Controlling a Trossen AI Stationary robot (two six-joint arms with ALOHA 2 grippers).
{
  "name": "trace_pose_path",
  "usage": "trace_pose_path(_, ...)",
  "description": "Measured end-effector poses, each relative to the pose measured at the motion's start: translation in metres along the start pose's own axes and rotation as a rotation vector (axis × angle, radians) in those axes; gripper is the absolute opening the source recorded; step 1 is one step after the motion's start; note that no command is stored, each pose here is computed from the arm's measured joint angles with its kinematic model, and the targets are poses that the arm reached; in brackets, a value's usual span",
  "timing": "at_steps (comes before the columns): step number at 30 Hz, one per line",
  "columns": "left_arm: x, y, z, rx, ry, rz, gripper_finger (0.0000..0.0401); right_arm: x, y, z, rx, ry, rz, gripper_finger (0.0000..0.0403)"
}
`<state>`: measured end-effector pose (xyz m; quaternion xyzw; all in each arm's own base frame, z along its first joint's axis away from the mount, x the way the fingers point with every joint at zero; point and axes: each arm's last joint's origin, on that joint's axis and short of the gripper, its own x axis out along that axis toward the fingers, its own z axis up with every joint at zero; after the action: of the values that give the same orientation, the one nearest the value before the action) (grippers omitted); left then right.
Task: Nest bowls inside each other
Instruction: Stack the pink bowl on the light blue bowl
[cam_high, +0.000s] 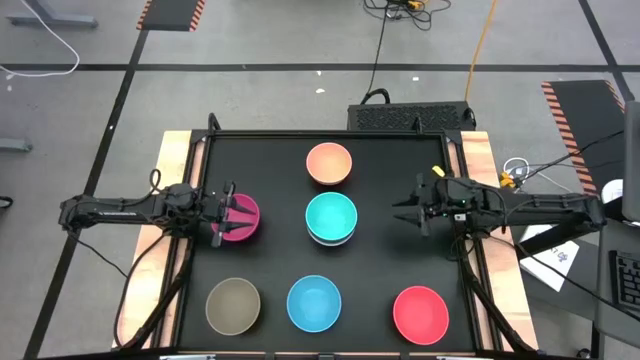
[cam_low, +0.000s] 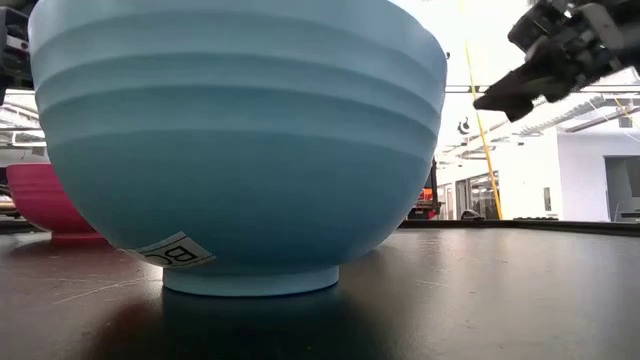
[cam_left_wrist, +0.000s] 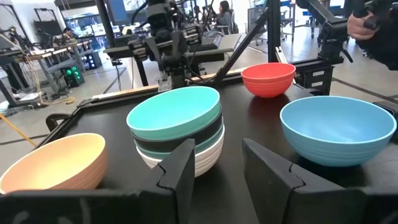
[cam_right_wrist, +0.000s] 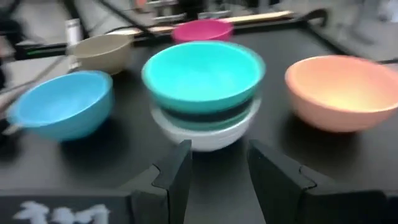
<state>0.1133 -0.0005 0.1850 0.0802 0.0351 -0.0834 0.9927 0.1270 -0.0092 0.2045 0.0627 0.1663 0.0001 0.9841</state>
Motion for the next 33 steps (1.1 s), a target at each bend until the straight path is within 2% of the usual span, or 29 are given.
trace_pose_path(5, 0.000, 0.000, 0.000, 0.000, 0.000, 0.000, 0.0136, -0.005, 0.003, -0.010, 0.007, 0.019, 0.124, 0.0148)
trace_pose_path(14, 0.000, 0.000, 0.000, -0.019, 0.002, 0.000, 0.0136, -0.015, 0.004, -0.020, 0.047, -0.042, 0.129, 0.0146)
trace_pose_path(24, 0.000, 0.000, 0.000, -0.021, 0.004, -0.001, 0.0136, -0.011, 0.000, -0.049, 0.062, -0.123, 0.114, 0.0107)
trace_pose_path(33, 0.000, 0.000, 0.000, -0.016, -0.003, -0.001, 0.0136, -0.008, -0.001, -0.054, 0.062, -0.167, 0.129, 0.0096)
